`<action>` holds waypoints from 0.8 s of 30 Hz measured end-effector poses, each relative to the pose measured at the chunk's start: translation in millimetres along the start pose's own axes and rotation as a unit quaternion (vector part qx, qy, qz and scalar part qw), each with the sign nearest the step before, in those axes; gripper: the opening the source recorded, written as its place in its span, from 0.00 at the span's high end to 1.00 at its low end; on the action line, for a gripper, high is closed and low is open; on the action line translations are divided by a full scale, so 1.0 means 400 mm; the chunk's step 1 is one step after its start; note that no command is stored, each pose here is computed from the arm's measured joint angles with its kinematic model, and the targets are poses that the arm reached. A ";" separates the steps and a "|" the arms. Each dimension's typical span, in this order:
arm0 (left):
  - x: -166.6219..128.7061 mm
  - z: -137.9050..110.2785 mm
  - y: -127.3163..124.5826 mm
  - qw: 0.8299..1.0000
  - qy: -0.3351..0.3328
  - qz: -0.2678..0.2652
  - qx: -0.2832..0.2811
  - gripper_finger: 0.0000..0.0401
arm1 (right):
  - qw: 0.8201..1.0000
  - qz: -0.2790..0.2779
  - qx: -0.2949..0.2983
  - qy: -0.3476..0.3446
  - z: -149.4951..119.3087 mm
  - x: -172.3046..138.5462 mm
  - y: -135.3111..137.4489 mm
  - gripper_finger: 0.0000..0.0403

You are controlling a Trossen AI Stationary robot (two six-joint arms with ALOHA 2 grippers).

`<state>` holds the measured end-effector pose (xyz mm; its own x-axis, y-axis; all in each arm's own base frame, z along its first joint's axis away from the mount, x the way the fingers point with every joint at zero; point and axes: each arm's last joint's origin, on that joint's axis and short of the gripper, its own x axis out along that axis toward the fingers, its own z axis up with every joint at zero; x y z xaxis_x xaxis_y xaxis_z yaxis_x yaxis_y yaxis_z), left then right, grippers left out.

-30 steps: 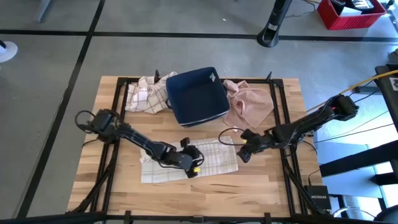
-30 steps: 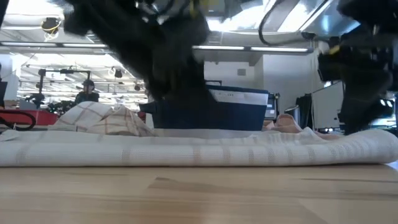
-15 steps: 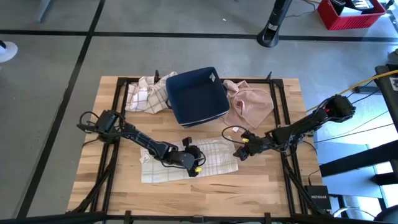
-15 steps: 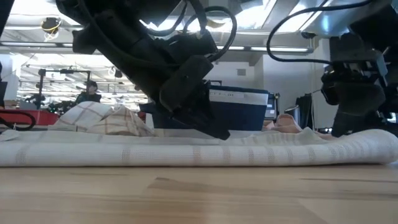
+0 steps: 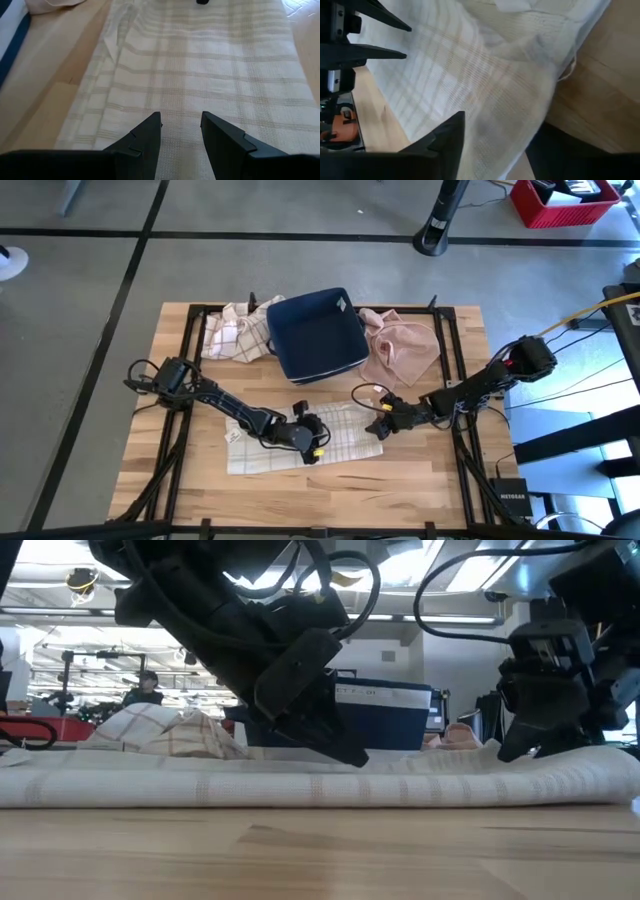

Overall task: Fold towel
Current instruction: Fold the white with gray pattern towel on the table

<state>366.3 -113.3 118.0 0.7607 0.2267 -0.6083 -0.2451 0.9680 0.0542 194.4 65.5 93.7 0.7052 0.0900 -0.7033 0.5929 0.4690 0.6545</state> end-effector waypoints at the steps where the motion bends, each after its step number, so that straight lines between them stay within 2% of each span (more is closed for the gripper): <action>1: -0.001 -0.001 -0.002 1.000 0.000 -0.001 -0.002 0.67 | 1.000 -0.001 -0.002 -0.001 0.000 0.000 0.000 0.58; 8: -0.005 -0.002 -0.009 1.000 -0.001 -0.006 -0.002 0.67 | 0.999 0.000 -0.033 -0.008 0.001 0.001 -0.001 0.82; 12: -0.005 0.002 -0.012 1.000 -0.010 -0.009 -0.004 0.67 | 0.997 -0.005 -0.074 -0.018 0.003 0.002 -0.001 0.96; 18: -0.006 0.036 -0.019 0.997 -0.068 -0.042 0.008 0.67 | 0.995 -0.005 -0.099 -0.027 0.007 0.004 0.013 0.95; 24: 0.036 0.028 0.007 0.997 -0.069 -0.040 0.007 0.67 | 0.995 0.001 -0.097 -0.027 0.007 0.004 0.015 0.97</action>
<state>383.4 -106.2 118.1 0.8527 0.1606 -0.4972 -0.1727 0.9847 0.0218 200.1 66.0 97.5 0.7287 0.0457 -0.6833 0.5098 0.6300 0.5858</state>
